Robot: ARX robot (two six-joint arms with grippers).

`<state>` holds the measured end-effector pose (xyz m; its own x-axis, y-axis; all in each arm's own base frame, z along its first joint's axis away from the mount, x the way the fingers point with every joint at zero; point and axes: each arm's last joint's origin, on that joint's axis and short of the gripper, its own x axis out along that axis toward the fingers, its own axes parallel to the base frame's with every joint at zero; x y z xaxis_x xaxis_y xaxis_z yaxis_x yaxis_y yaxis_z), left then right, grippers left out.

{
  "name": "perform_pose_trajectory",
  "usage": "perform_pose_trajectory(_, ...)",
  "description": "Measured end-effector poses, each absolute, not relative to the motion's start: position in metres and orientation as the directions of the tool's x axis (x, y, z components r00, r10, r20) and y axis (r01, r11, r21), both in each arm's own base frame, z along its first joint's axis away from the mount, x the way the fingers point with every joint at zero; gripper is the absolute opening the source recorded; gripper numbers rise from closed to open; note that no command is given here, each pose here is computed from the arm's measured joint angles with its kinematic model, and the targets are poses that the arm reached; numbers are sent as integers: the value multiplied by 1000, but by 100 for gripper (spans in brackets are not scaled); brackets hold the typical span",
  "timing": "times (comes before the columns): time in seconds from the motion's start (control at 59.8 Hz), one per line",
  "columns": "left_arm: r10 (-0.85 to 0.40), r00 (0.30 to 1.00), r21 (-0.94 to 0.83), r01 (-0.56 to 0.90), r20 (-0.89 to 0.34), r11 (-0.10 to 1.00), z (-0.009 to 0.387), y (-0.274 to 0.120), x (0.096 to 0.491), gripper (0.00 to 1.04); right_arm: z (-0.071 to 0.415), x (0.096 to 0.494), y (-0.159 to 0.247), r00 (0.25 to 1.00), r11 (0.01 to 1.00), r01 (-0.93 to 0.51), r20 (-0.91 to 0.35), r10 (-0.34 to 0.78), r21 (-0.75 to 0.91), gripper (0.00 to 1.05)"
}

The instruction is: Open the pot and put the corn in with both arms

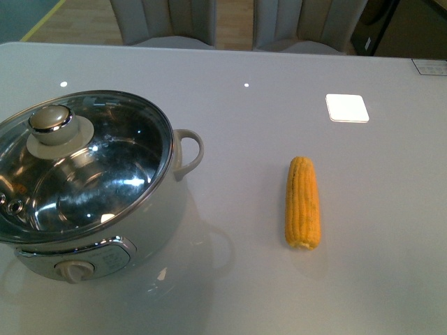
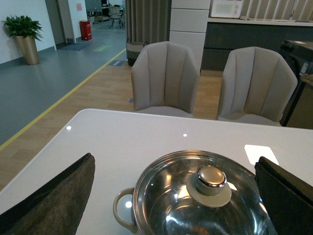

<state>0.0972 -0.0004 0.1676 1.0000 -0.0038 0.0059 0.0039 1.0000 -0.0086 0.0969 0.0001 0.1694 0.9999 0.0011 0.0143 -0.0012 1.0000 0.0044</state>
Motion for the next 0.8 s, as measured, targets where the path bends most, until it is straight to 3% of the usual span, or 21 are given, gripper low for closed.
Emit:
perform_pose_trajectory(0.719,0,1000,-12,0,4,1000,168,0,97,98,169,97,0,1000,1000,-1,14,1,4,96)
perform_pose_trajectory(0.77,77,983,-79,-91,-168,993,165,-1,98,98,169,97,0,1000,1000,-1,14,1,4,96)
perform_pose_trajectory(0.803,78,973,-102,-102,-218,989,165,-2,99,98,169,97,0,1000,1000,-1,14,1,4,96)
